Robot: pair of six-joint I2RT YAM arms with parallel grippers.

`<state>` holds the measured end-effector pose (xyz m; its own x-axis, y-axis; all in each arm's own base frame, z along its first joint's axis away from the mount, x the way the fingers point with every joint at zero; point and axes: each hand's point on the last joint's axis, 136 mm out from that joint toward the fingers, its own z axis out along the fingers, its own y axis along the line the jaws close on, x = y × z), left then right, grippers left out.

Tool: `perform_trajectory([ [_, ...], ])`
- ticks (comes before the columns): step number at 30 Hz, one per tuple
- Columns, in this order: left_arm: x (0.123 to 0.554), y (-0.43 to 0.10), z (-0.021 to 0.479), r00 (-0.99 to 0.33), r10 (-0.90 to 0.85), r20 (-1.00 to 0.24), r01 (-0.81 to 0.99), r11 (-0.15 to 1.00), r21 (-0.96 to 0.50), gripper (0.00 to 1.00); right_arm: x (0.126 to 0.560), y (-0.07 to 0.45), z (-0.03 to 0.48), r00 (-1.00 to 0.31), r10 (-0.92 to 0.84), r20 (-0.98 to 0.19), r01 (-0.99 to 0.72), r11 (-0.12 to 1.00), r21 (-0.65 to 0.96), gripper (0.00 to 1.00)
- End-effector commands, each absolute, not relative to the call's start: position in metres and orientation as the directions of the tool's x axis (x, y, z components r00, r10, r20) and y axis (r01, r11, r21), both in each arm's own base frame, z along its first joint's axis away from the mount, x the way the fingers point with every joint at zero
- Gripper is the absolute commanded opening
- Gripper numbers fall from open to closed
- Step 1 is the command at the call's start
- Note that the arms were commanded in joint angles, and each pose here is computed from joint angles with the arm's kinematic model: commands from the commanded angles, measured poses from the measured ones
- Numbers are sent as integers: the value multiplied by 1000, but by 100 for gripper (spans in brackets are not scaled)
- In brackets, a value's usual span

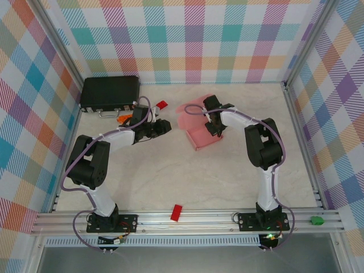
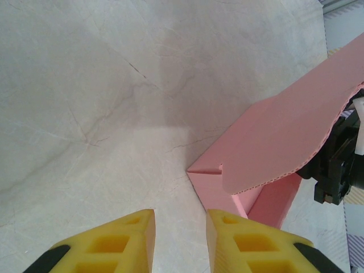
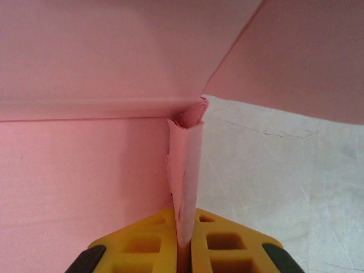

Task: Fold the paper box

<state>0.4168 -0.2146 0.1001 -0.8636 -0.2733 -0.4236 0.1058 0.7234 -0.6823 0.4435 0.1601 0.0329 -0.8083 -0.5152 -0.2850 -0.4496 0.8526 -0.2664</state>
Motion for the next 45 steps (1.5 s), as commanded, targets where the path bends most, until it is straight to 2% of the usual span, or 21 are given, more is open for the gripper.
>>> perform_trajectory([
  [1, 419, -212, 97, -864, -281, -416, 105, 709, -697, 29, 408, 136, -20, -855, -514, -65, -479, 833, -277, 12],
  [13, 418, -210, 101, -859, -289, -422, 107, 705, -701, 29, 411, 131, -18, -870, -491, -42, -456, 834, -309, 16],
  [23, 417, -210, 102, -859, -291, -421, 109, 700, -706, 29, 416, 150, 23, -884, -432, -178, -393, 894, -214, 23],
  [31, 418, -211, 103, -860, -291, -420, 109, 699, -707, 29, 416, 156, 41, -884, -410, -226, -376, 909, -179, 40],
  [45, 419, -213, 104, -863, -288, -415, 114, 690, -715, 29, 415, 159, 61, -882, -370, -291, -340, 929, -148, 43],
])
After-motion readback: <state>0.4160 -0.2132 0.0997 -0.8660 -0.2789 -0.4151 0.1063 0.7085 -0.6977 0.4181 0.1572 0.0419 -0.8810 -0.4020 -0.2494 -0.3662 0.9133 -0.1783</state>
